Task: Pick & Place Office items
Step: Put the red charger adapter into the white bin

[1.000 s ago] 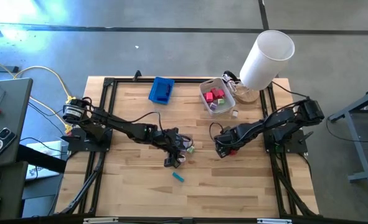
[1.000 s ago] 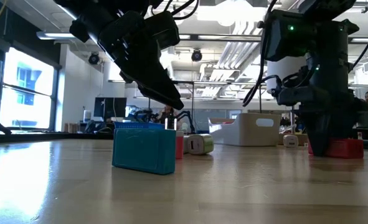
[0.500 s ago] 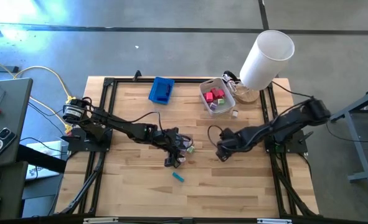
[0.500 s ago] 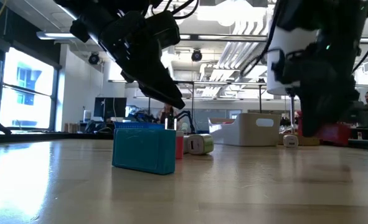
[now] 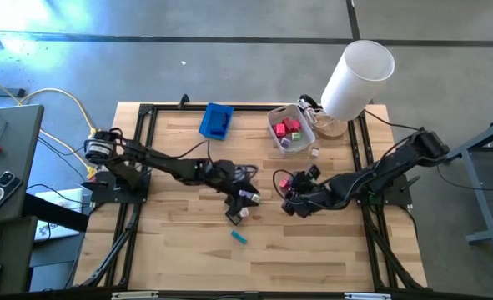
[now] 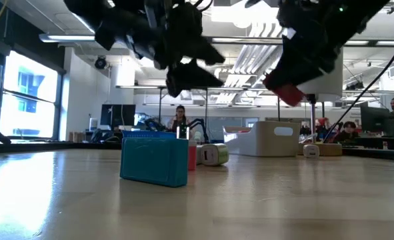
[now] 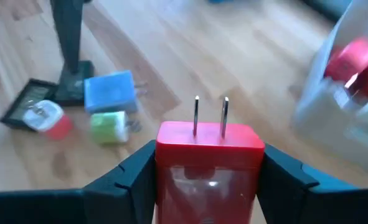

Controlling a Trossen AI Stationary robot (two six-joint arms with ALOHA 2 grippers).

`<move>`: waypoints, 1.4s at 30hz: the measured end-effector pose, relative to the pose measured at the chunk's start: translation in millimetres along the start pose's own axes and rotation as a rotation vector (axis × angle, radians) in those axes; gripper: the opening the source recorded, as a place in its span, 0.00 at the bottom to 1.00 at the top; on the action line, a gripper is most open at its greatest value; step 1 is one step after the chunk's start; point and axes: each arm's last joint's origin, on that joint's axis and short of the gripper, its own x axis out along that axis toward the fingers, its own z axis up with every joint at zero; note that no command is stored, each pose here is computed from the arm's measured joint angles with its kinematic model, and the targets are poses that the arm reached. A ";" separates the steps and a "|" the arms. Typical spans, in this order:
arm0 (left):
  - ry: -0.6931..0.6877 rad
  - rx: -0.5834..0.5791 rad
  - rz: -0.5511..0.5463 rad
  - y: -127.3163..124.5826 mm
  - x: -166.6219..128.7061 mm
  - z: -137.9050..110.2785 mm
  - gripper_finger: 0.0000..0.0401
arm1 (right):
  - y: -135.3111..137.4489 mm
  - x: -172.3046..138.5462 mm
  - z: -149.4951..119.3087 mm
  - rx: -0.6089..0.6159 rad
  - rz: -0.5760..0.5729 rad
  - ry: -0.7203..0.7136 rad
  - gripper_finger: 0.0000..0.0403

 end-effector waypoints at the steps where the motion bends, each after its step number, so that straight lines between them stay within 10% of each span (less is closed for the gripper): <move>1: -0.013 -0.011 -0.034 1.9 -0.7 3.1 0.57 | 2.2 -2.3 1.9 -0.030 -0.002 -0.025 0.50; 22: -0.282 -0.140 -0.491 36.4 12.0 26.5 0.57 | 42.8 -98.0 8.5 -0.322 -0.234 -0.581 0.50; 33: -0.421 -0.245 -0.705 60.1 22.3 11.3 0.57 | 47.4 -80.8 27.3 -0.299 -0.142 -0.528 0.50; 42: -0.405 -0.259 -0.733 52.2 24.2 9.2 0.57 | 68.8 -77.3 54.3 -0.379 0.208 -0.628 0.50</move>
